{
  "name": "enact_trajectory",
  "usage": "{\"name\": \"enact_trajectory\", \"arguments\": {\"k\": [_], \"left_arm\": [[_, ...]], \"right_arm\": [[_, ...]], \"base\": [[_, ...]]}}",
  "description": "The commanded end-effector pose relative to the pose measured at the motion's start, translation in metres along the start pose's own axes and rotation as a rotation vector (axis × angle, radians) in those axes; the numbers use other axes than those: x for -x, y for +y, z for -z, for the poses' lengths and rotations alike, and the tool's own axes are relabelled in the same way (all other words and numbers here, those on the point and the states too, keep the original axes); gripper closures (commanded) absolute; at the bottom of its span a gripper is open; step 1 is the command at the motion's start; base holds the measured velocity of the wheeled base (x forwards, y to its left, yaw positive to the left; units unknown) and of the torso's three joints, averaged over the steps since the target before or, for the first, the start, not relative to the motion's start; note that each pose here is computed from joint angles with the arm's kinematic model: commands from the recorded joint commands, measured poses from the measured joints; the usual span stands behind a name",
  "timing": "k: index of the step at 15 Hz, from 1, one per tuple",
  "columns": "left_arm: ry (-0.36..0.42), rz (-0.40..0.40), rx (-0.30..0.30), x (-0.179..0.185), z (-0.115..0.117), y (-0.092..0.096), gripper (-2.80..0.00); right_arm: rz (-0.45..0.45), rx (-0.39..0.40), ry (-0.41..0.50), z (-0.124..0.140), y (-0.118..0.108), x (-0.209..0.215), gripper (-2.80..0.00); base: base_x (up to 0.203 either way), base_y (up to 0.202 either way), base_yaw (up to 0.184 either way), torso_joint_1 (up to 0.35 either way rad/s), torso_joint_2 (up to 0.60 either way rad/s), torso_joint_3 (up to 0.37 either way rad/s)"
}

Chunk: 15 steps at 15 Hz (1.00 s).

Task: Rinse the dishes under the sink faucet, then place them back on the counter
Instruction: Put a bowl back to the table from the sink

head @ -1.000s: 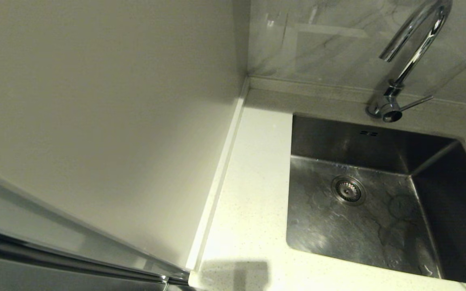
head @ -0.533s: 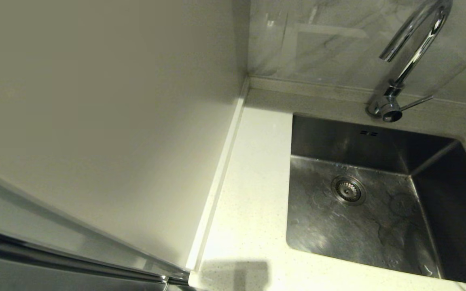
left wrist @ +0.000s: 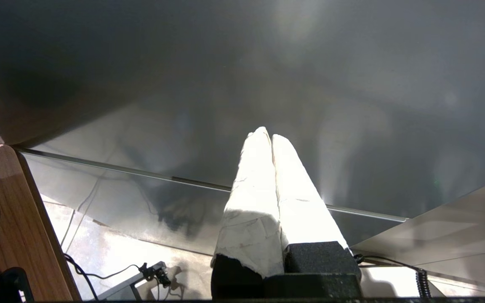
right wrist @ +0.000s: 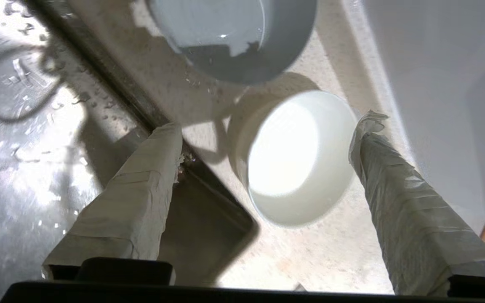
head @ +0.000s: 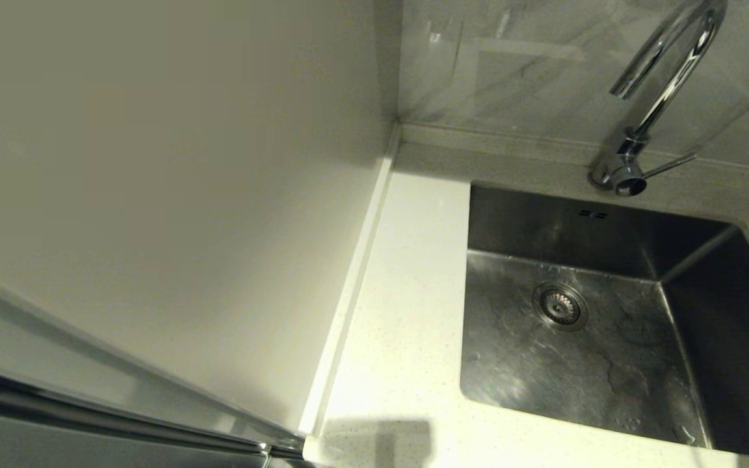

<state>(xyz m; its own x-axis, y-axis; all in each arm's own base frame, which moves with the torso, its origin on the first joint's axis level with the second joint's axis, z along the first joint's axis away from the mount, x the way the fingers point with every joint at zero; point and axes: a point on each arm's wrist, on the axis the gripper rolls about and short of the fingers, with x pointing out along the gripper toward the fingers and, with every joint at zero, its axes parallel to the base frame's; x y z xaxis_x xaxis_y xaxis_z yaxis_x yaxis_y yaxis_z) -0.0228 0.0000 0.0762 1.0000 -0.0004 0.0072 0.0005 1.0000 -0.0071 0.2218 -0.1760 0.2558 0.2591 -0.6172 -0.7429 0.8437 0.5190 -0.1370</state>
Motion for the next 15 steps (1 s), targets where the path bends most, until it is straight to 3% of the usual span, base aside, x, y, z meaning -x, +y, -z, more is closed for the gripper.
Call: {"name": "enact_trajectory", "arguments": {"k": [1, 4, 7, 9, 11, 12, 15], "left_arm": [[0.003, 0.000, 0.001, 0.000, 0.001, 0.000, 0.00], [0.003, 0.001, 0.001, 0.000, 0.001, 0.000, 0.00], [0.003, 0.000, 0.001, 0.000, 0.001, 0.000, 0.00], [0.003, 0.000, 0.001, 0.000, 0.001, 0.000, 0.00], [0.003, 0.000, 0.001, 0.000, 0.001, 0.000, 0.00], [0.003, 0.000, 0.001, 0.000, 0.001, 0.000, 0.00], [0.003, 0.000, 0.001, 0.000, 0.001, 0.000, 0.00]], "right_arm": [[-0.033, 0.010, -0.082, 0.011, -0.011, 0.041, -2.80], [-0.186, 0.132, -0.180, 0.034, 0.011, 0.089, -2.80], [-0.435, 0.273, -0.325, 0.067, 0.021, 0.154, -2.80], [-0.557, 0.269, -0.431, 0.094, -0.017, 0.189, -2.80], [-0.649, 0.218, -0.542, 0.125, -0.068, 0.210, -2.80], [-0.670, 0.186, -0.594, 0.139, -0.091, 0.216, 0.00], [-0.669, 0.133, -0.726, 0.185, -0.150, 0.218, 0.00]], "base": [[0.000, 0.000, 0.000, 0.000, 0.00, 0.000], [0.000, 0.000, 0.000, 0.000, 0.00, 0.000], [0.000, 0.000, 0.000, 0.000, 0.00, 0.000], [0.000, 0.000, 0.000, 0.000, 0.00, 0.000], [0.000, 0.000, 0.000, 0.000, 0.00, 0.000], [0.000, 0.000, 0.000, 0.000, 0.00, 0.000], [0.000, 0.000, 0.000, 0.000, 0.00, 0.000]]}}
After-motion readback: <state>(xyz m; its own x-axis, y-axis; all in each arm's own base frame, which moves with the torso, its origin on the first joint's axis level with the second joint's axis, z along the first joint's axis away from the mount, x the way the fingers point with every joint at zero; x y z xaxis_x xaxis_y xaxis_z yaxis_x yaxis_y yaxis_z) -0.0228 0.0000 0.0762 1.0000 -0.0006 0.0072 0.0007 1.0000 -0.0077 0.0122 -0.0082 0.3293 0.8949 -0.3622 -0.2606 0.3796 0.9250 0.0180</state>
